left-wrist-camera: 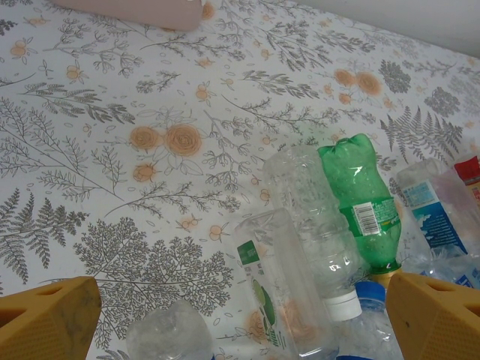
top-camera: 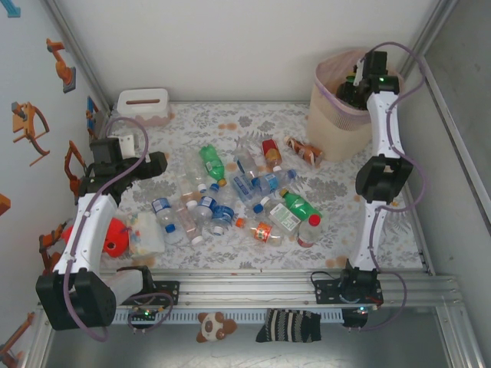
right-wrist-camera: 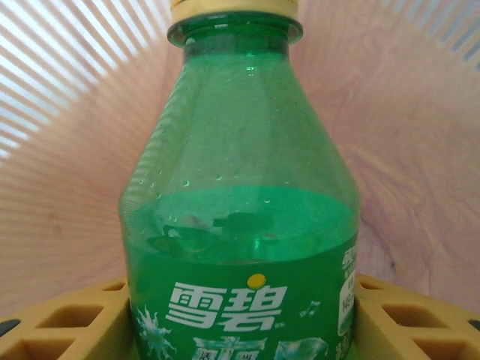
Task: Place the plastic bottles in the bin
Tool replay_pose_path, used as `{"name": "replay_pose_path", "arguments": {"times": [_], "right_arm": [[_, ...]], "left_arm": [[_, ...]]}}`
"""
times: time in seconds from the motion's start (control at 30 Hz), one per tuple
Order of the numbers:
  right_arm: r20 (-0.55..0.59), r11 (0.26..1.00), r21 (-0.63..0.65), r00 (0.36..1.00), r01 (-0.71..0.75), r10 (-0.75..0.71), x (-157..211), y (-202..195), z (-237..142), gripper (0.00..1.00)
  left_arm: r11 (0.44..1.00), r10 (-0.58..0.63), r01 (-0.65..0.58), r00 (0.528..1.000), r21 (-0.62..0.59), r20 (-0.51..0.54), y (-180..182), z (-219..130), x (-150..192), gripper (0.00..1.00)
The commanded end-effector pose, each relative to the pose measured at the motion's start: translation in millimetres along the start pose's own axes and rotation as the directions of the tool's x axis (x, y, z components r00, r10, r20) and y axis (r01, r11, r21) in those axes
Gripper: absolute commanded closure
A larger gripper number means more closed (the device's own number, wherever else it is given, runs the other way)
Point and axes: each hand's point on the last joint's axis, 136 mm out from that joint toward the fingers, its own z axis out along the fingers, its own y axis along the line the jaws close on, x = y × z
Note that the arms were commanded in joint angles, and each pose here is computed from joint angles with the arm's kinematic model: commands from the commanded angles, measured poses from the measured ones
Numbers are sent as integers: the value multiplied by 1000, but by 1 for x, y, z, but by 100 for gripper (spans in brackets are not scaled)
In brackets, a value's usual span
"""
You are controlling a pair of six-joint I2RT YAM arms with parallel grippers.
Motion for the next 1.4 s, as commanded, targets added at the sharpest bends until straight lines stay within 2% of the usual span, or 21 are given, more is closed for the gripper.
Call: {"name": "replay_pose_path", "arguments": {"times": [0.0,0.43,0.97,1.17,1.37], "right_arm": [[-37,999,36,999,13,-12,8,-6,-17,43],[-167,983,180,984,-22,53,47,-26,-73,47],[-339,940,341,935,22,101,121,-53,-129,51],[-350,957,291,930,-4,110,138,-43,-148,53],[-317,977,214,945,-9,78,117,-33,-136,52]], "left_arm": [[1000,-18,18,1000,10,-19,0,3,5,3],[1000,-21,22,999,18,-26,-1,5,6,3],[998,-34,35,999,43,-43,-5,8,7,3],[998,-40,43,998,55,-48,-7,10,7,3],[997,-41,44,998,57,-52,-7,11,8,3]]}}
